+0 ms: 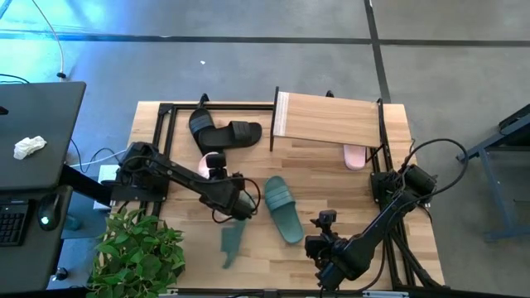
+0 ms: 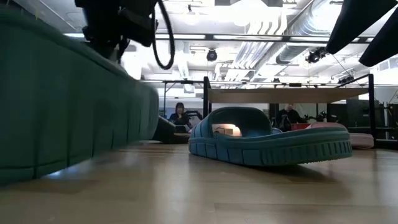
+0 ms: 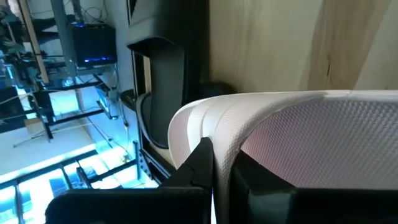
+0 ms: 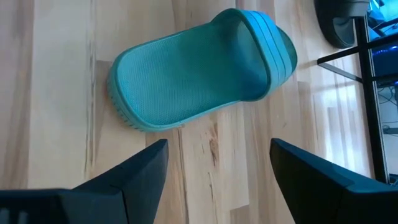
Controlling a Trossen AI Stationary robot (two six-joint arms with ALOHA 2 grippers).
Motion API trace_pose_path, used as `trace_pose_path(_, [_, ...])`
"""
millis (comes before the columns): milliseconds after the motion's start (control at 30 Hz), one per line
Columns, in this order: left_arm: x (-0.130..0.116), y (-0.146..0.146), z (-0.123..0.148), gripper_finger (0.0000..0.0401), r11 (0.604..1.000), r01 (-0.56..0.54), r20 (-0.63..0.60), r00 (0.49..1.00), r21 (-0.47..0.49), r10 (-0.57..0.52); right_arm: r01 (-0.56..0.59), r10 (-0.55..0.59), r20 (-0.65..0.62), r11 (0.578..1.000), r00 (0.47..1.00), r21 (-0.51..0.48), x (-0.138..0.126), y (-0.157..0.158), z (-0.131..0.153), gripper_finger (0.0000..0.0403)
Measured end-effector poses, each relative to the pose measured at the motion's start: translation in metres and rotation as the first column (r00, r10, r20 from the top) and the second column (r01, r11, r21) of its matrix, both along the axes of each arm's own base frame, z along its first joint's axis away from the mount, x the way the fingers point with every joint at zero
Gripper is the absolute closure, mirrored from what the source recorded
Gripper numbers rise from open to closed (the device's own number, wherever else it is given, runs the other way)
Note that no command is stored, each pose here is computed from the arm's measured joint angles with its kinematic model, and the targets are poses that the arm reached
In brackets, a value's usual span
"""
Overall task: Pick and place slides into the shelf
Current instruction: Put the left pink slides under the shelf
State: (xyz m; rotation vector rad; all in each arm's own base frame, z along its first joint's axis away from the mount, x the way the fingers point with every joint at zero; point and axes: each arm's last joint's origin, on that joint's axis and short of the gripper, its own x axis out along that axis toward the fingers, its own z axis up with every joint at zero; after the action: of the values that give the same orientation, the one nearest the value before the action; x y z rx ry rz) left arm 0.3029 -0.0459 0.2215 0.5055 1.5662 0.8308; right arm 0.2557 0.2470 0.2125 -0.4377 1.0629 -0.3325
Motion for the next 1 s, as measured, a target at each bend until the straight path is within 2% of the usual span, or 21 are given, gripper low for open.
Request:
trace_pose_path(300, [0.011, 0.003, 0.018, 0.04, 0.998, 0.035, 0.067, 0.997, 0.049, -0.039, -0.011, 0.011, 0.002, 1.0, 1.0, -0.013, 0.0, 0.0, 0.0, 0.0133])
trace_pose_path(533, [0.022, 0.001, 0.04, 0.04, 0.997, 0.075, 0.128, 0.989, 0.036, -0.079, -0.116, 0.119, 0.014, 0.983, 0.993, -0.146, -0.003, 0.003, 0.002, 0.0133])
trace_pose_path(767, [0.043, -0.004, 0.052, 0.0401, 0.984, 0.178, 0.262, 0.949, 0.016, -0.176, -0.217, 0.235, 0.034, 0.936, 0.971, -0.277, -0.003, 0.009, 0.005, 0.0133])
trace_pose_path(1000, [0.064, -0.007, 0.055, 0.0401, 0.965, 0.258, 0.39, 0.885, 0.046, -0.255, -0.3, 0.377, 0.103, 0.852, 0.921, -0.43, 0.015, 0.021, 0.012, 0.0133])
